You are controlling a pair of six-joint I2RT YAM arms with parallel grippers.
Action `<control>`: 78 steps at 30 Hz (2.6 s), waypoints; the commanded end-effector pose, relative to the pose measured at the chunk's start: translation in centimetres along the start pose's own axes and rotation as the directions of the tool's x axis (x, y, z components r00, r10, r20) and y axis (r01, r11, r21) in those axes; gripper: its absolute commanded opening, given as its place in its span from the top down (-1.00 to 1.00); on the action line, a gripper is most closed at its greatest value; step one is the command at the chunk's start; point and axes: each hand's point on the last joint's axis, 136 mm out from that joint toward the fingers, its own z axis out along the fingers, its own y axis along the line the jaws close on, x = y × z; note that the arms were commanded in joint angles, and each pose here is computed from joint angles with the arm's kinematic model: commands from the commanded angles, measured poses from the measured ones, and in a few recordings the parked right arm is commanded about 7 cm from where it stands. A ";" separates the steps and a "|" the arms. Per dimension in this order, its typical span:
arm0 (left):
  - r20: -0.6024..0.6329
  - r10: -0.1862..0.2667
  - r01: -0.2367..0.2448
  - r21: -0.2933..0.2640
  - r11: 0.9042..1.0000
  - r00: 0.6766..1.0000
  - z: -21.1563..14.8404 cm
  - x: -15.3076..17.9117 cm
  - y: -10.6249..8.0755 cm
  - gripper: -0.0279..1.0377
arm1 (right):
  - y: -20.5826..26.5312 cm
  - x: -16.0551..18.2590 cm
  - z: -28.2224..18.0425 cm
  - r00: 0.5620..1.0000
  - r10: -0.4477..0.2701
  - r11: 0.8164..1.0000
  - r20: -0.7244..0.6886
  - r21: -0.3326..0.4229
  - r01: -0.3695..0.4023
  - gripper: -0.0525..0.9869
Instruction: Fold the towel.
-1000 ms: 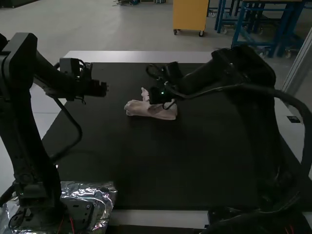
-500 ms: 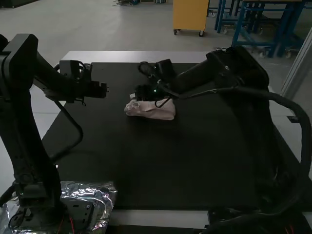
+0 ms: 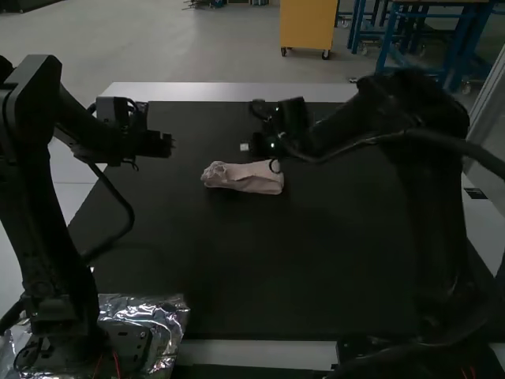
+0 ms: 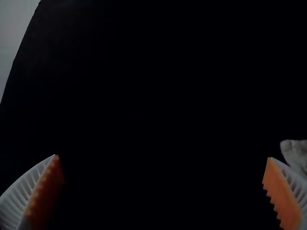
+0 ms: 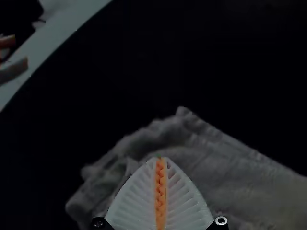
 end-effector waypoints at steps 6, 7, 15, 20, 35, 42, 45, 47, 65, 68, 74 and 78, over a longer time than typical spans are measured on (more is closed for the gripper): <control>0.040 0.011 -0.010 -0.018 1.000 0.999 -0.6 -1.7 -0.1 -0.87 | -0.2 3.5 1.3 0.999 0.015 1.000 -0.045 -0.024 -0.017 0.95; 0.040 0.011 -0.010 -0.018 1.000 0.999 -0.7 -1.7 -0.1 -0.87 | -0.3 3.7 1.5 0.999 0.016 1.000 -0.047 -0.026 -0.017 0.95; 0.042 0.010 -0.009 -0.018 1.000 0.999 -0.7 -1.7 -0.1 -0.87 | -1.0 5.5 3.3 0.998 0.032 0.999 -0.052 -0.029 -0.033 0.95; 0.049 0.009 -0.008 -0.019 1.000 0.999 -0.8 -2.0 -0.1 -0.87 | -1.1 7.4 4.5 0.996 0.042 0.998 -0.084 -0.032 -0.045 0.95; 0.144 0.028 -0.027 -0.009 1.000 0.989 -3.3 -7.7 -1.1 -0.87 | 0.4 -5.1 -0.8 0.994 0.024 0.999 0.109 -0.037 -0.020 0.80; 0.273 0.056 -0.053 -0.017 0.998 0.961 -7.6 -14.5 -2.3 -0.87 | 1.8 -16.1 -10.5 0.951 -0.028 0.999 0.308 0.028 0.020 -0.73; 0.333 0.064 -0.055 -0.038 0.998 0.941 -10.1 -17.2 -2.2 -0.87 | 2.2 -19.2 -14.9 0.923 -0.056 0.997 0.380 0.068 0.033 -0.85; 0.362 0.072 -0.054 -0.060 0.997 0.929 -11.8 -18.6 -2.0 -0.87 | 2.6 -20.3 -17.4 0.913 -0.064 0.996 0.403 0.080 0.035 -0.85; 0.636 0.062 -0.050 -0.037 0.998 0.769 -28.1 -25.3 -6.4 -0.87 | 7.0 -23.1 -44.9 0.626 -0.240 0.960 0.742 0.278 0.039 -0.85; 0.682 0.055 -0.034 -0.045 0.998 0.730 -31.2 -25.5 -6.0 -0.87 | 8.3 -21.7 -48.1 0.575 -0.269 0.953 0.773 0.301 0.041 -0.85; 0.747 0.057 -0.031 -0.048 0.998 0.663 -36.9 -24.2 -6.2 -0.87 | 11.8 -18.6 -54.3 0.456 -0.312 0.944 0.834 0.328 0.046 -0.85; 0.783 0.051 -0.011 -0.057 0.998 0.620 -39.9 -22.7 -5.9 -0.87 | 14.3 -16.6 -57.2 0.398 -0.337 0.938 0.853 0.342 0.061 -0.85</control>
